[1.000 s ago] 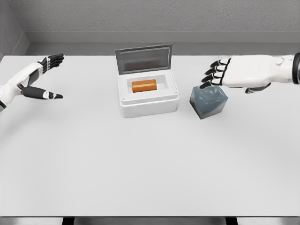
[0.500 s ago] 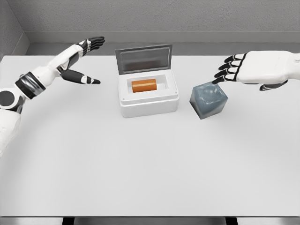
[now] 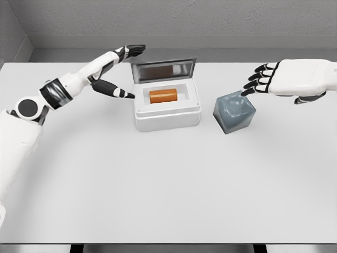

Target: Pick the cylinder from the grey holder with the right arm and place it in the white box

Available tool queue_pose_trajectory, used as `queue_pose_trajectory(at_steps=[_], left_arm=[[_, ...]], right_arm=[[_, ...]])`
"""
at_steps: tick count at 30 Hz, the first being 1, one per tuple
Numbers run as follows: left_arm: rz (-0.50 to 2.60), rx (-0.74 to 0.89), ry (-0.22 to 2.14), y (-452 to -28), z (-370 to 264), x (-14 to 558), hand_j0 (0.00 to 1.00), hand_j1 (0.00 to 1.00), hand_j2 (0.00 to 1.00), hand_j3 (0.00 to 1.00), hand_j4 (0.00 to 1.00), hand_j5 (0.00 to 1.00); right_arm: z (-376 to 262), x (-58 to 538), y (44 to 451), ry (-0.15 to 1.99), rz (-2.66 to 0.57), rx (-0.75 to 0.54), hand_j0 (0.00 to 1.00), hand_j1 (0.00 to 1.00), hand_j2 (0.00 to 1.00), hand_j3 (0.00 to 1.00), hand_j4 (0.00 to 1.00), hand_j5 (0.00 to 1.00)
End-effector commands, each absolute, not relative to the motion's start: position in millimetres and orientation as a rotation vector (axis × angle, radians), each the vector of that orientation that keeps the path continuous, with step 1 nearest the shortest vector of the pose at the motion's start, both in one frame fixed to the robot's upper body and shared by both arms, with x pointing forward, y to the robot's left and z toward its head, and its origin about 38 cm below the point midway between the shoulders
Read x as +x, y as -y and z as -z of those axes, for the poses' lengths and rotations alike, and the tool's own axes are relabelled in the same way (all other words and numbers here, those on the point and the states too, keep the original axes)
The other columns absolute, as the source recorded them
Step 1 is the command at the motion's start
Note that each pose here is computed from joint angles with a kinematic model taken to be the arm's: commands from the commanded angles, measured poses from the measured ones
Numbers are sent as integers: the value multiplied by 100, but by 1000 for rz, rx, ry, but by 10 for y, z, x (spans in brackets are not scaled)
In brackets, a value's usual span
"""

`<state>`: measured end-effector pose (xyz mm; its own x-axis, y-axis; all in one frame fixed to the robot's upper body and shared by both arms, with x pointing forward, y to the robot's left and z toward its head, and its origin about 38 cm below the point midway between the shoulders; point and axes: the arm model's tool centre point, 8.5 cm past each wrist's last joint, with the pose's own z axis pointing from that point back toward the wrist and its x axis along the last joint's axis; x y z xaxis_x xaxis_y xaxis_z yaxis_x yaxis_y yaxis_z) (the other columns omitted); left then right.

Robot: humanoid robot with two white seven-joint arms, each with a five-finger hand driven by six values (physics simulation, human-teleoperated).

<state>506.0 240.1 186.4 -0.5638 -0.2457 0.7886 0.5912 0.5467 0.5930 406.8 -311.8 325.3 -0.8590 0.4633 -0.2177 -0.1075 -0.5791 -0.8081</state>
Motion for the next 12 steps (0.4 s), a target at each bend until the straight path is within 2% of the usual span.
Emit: queue_pose_trajectory(at_steps=[1,5,9,12], left_arm=[[1147,-294,1881,-2369,-1922,5042,100,100,100,100,100,100],[1130,-283,1884,-2487,-1949,5034,100,100,100,100,100,100],[1084,-166,1786,-3095,-1808,5038,100,100,100,100,100,100],[1031,-128,1724,-3329,-1641,5045,100,100,100,100,100,100]], right_arm=[[-3263,4067,3131,1219,-2455,-594,100,100,100,100,100,100],[-3264,4066,3137,1218,-2455,-595,100,100,100,100,100,100],[-3265,4065,3142,1216,-2454,-596,100,100,100,100,100,100],[-3245,4063,3138,1216,-2455,-590,100,100,100,100,100,100]])
